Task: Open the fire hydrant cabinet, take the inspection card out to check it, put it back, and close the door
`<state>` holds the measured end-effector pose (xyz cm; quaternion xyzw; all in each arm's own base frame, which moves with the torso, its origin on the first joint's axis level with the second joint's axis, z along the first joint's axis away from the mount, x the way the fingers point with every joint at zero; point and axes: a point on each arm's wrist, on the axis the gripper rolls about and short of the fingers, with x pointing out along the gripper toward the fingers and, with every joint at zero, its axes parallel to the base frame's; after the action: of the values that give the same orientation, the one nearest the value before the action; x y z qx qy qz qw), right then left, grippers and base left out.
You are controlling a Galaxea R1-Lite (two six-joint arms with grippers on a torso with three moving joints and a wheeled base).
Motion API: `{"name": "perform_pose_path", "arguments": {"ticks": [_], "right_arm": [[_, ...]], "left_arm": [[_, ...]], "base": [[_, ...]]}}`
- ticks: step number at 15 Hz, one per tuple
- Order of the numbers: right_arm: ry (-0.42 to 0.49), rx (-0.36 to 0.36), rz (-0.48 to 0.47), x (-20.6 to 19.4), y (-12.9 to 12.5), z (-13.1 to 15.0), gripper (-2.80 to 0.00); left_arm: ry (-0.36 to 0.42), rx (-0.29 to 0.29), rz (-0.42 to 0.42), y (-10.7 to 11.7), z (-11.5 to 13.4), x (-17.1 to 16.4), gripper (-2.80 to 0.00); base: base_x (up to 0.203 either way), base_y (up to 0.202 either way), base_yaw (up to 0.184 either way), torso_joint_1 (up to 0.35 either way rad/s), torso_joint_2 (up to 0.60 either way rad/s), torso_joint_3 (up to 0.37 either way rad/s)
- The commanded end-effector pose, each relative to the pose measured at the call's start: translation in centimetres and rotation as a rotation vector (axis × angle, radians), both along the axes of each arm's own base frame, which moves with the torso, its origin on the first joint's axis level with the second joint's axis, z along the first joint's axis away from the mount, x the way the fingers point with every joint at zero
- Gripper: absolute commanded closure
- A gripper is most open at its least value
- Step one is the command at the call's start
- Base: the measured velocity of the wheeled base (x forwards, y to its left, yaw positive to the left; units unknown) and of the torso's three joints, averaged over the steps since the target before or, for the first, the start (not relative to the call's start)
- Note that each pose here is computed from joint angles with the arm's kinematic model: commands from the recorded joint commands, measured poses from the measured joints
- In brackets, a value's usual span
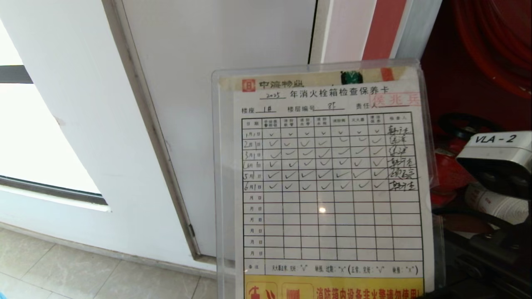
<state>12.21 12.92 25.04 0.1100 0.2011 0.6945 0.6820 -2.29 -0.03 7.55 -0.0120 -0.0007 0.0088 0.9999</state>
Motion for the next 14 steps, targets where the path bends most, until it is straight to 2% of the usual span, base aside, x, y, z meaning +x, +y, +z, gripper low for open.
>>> {"name": "perform_pose_path", "arguments": {"ticks": [1,7,14], "right_arm": [[-0.027,0.025,0.005,-0.74,-0.63,0.6,0.0],[-0.103,0.029,0.013,-1.35,-1.16,0.33,0.0],[-0.117,0.04,0.035,-1.64,-1.06,0.64,0.0]], "left_arm": [[0.001,-0.001,0.001,0.0,0.0,0.01,0.0],[0.001,-0.001,0.001,0.0,0.0,0.01,0.0],[0.001,-0.001,0.001,0.0,0.0,0.01,0.0]], "base": [[0.0,0.0,0.0,0.0,0.0,0.0],[0.0,0.0,0.0,0.0,0.0,0.0],[0.0,0.0,0.0,0.0,0.0,0.0]]}}
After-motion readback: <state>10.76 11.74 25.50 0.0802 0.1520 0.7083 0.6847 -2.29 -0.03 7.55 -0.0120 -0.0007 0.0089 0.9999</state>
